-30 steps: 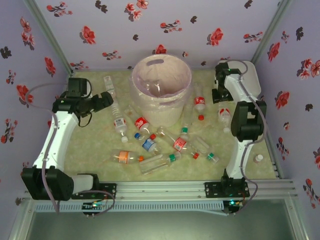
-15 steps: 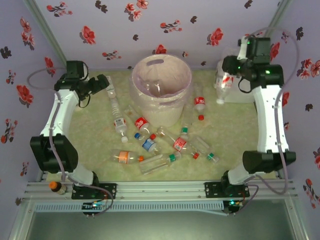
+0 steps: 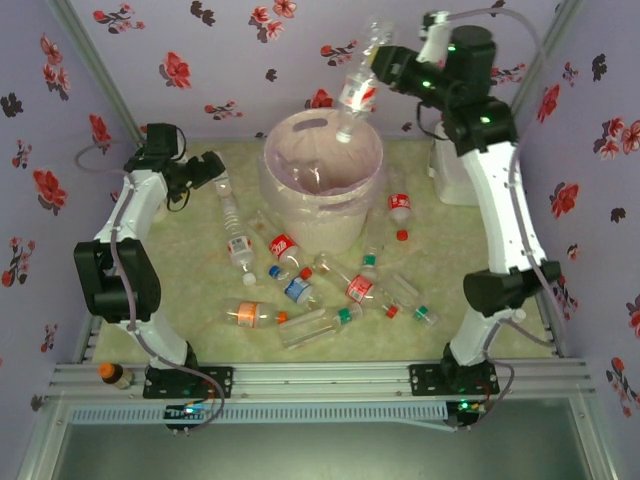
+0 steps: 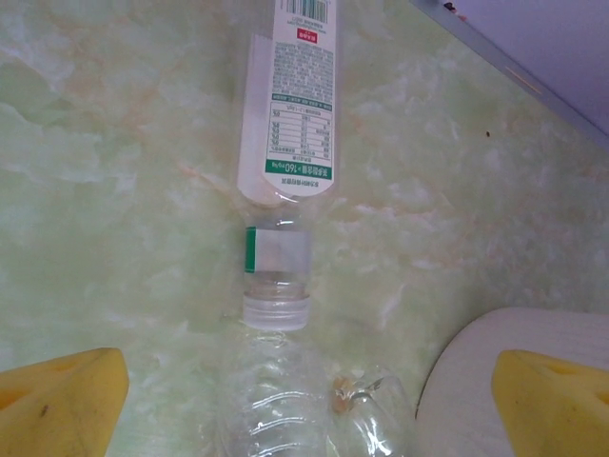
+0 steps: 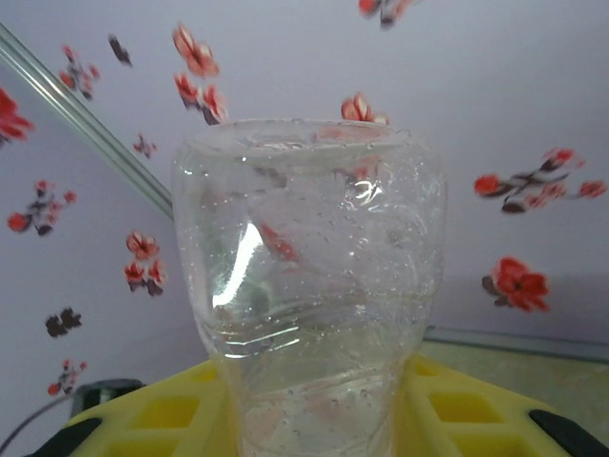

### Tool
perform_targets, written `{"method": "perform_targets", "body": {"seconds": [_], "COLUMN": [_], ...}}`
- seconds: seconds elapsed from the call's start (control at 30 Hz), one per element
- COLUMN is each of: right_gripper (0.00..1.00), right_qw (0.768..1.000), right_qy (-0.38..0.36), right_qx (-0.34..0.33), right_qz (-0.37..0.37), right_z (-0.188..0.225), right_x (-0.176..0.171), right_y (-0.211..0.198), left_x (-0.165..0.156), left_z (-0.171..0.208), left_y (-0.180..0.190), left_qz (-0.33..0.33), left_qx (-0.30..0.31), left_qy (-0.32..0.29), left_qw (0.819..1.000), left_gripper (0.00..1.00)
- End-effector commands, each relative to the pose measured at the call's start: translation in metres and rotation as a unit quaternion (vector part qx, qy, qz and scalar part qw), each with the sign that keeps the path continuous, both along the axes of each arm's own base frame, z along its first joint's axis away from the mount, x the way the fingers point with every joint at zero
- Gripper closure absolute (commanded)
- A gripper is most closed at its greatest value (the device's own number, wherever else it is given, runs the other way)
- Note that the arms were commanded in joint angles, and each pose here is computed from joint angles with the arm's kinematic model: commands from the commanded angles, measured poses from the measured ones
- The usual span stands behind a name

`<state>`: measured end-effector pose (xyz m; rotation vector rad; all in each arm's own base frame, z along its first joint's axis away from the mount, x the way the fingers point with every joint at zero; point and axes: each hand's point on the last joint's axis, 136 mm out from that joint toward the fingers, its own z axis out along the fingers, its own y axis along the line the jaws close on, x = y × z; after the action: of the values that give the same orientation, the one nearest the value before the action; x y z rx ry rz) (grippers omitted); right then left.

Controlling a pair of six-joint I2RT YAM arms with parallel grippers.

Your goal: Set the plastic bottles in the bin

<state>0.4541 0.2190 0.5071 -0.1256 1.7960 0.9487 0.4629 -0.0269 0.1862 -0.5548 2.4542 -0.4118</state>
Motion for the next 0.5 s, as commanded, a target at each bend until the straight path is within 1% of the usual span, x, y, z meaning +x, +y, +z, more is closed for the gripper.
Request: {"method": "perform_targets", "body": {"seconds": [0.0, 0.17, 0.23, 0.33, 0.47], "right_gripper": [0.8, 0.8, 0.8, 0.8, 0.78], "right_qw": [0.998, 0.983, 0.975, 0.965, 0.957], "right_qy": [0.027, 0.063, 0.079, 0.108, 0.127], "right_qx": [-0.057, -0.171, -0.206, -0.238, -0.259], "right_qz": [0.005, -0.004, -0.006, 0.004, 0.012], "right_z": [-0.038, -0.108, -0.133, -0.171, -0.201], "right_x": [0.013, 0.022, 0.023, 0.021, 0.017], "right_y": [0.023, 0.048, 0.055, 0.066, 0.075], "left_x": [0.012, 0.024, 0.031, 0.043, 0.058], "left_z": [-0.003, -0.02, -0.025, -0.036, -0.048], "left_y": [0.002, 0.003, 0.004, 0.006, 0.007], "left_qz": [0.008, 0.008, 0.008, 0.011, 0.015], "left_qx": [-0.005, -0.003, 0.0, 0.004, 0.005], "left_qy": [-0.005, 0.011, 0.013, 0.021, 0.027], "left_qw": [1.0, 1.0, 1.0, 1.0, 1.0], "left_gripper": [0.04, 0.06, 0.08, 0.1, 0.11]}}
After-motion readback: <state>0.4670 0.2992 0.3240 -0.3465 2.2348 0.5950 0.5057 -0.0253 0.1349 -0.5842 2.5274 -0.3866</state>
